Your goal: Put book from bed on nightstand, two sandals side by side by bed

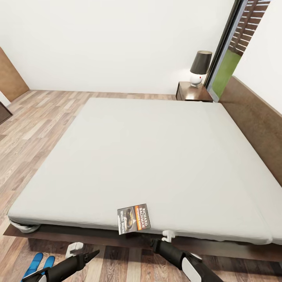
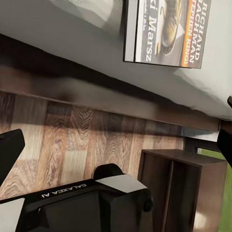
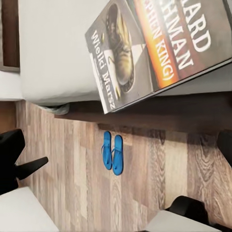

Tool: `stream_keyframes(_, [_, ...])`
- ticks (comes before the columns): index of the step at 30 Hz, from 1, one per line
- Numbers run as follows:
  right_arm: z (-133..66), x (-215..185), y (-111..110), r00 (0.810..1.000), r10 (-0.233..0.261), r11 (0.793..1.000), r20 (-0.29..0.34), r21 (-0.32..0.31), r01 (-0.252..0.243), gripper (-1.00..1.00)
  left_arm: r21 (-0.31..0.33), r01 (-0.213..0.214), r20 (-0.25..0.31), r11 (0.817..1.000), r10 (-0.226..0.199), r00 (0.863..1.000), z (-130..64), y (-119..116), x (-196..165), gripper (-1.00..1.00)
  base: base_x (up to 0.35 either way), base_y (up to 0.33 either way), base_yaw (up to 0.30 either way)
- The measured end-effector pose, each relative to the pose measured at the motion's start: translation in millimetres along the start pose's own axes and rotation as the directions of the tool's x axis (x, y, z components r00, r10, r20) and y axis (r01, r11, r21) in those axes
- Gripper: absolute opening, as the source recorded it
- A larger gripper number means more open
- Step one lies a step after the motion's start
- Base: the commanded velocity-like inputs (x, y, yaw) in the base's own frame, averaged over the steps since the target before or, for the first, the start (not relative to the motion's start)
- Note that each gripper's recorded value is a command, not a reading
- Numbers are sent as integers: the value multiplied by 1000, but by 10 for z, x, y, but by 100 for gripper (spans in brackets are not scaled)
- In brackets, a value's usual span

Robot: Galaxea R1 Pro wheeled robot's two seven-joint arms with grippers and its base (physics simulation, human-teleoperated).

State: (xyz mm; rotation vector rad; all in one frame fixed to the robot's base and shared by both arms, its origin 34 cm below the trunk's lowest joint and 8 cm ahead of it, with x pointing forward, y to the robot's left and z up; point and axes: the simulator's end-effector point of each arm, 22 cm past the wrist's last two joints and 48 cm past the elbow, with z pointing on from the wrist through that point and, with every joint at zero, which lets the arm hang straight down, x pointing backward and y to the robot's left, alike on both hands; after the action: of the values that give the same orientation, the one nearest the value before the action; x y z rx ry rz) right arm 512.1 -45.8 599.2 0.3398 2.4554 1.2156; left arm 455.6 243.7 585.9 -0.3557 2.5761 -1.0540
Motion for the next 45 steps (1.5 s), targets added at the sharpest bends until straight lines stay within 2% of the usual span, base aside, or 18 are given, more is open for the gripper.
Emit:
stream_keyframes(4, [64, 50, 107, 1000, 11, 1000, -3, -18, -11, 100, 0, 0, 0, 1000, 0, 1000, 0, 0, -1, 100, 0, 0, 0])
stream_keyframes(21, [89, 103, 149, 1000, 21, 999, -17, -25, -21, 100, 1, 0, -1, 1000, 0, 1000, 6, -7, 6, 100, 0, 0, 0])
stream_keyframes(23, [88, 154, 151, 998, 39, 999, -39, -25, -40, 100, 2, 0, -1, 1000, 0, 1000, 7, -8, 6, 100, 0, 0, 0])
stream_keyframes(25, [80, 273, 163, 992, 83, 996, -95, -24, -85, 100, 2, 0, -1, 1000, 0, 1000, 7, -8, 6, 100, 0, 0, 0])
stream_keyframes(28, [52, 466, 202, 970, 156, 987, -186, -19, -162, 100, 3, 1, -1, 1000, -1, 1000, 14, -16, 10, 100, 0, 0, 0])
stream_keyframes(30, [40, 517, 249, 959, 184, 980, -215, -29, -194, 100, 4, 2, -1, 1000, -2, 1000, 20, -22, 13, 100, 0, 0, 0])
stream_keyframes(31, [30, 528, 333, 952, 205, 973, -228, -60, -224, 100, 5, 2, -1, 1000, -2, 1000, 23, -26, 15, 100, 0, 0, 0])
stream_keyframes(34, [-3, 489, 573, 944, 225, 950, -241, -161, -268, 100, 5, 2, -1, 1000, -2, 1000, 25, -29, 17, 100, 0, 0, 0])
stream_keyframes(39, [-39, 446, 736, 942, 230, 929, -243, -235, -288, 100, 6, 2, -1, 1000, -2, 1000, 26, -29, 17, 100, 0, 0, 0])
stream_keyframes(45, [-51, 428, 766, 943, 228, 924, -242, -251, -288, 100, 6, 3, -1, 1000, -3, 1000, 26, -29, 17, 100, 0, 0, 0])
